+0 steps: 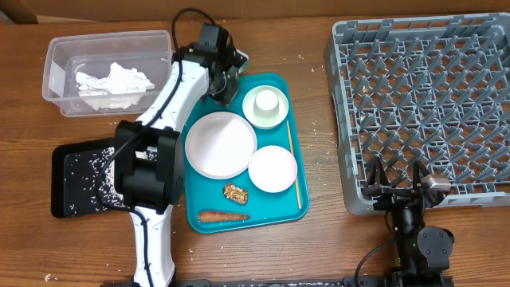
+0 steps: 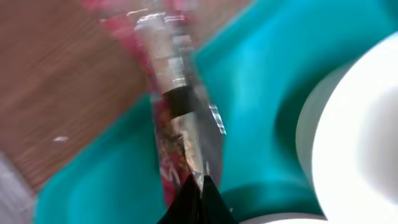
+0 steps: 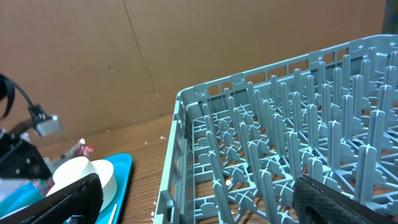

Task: Sort waste into correct bins and load items into the dishwasher
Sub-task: 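Carry the red wrapper left and drop it into the clear bin, then reach the right gripper over the teal tray toward the white cup, then lower the right gripper and grasp the white cup, then carry the cup right and set it in the gray dish rack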

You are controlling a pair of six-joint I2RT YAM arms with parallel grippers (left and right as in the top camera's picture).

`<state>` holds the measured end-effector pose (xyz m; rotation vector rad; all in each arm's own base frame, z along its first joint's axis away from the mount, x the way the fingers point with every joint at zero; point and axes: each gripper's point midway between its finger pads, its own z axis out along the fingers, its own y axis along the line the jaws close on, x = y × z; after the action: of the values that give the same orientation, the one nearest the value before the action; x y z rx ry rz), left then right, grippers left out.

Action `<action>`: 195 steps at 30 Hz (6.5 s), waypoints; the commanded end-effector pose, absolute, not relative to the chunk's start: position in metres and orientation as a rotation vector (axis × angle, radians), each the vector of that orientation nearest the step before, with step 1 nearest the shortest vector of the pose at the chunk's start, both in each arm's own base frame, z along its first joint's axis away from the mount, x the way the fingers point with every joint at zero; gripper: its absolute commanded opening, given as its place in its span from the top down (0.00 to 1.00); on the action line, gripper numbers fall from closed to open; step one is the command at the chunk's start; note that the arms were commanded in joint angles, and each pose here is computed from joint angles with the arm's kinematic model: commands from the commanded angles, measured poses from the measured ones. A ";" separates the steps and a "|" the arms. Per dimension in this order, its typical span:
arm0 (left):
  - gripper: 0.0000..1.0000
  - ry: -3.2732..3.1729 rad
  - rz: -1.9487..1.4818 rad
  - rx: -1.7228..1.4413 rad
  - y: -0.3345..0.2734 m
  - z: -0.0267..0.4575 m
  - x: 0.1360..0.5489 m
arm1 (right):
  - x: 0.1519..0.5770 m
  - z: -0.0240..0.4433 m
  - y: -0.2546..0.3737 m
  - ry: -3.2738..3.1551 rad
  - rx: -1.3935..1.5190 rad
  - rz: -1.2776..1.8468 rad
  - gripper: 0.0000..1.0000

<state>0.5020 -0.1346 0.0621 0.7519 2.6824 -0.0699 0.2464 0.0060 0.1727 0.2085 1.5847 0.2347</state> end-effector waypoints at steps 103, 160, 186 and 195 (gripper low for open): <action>0.00 2.417 0.215 -0.787 0.141 0.205 0.504 | 0.249 0.365 0.118 1.574 -0.185 0.964 0.00; 0.00 2.417 0.215 -0.787 0.141 0.205 0.504 | 0.447 0.079 0.273 2.590 -0.315 0.186 0.00; 0.00 2.417 0.215 -0.787 0.141 0.205 0.504 | 0.452 0.060 0.262 2.624 -0.196 0.151 0.30; 0.00 2.417 0.215 -0.787 0.141 0.205 0.504 | 0.460 0.100 0.265 2.574 -0.157 0.200 0.40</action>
<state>0.5038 0.1406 0.2052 -0.7626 2.4275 0.2109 0.4480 0.2620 0.0708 -0.2021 2.6242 0.1645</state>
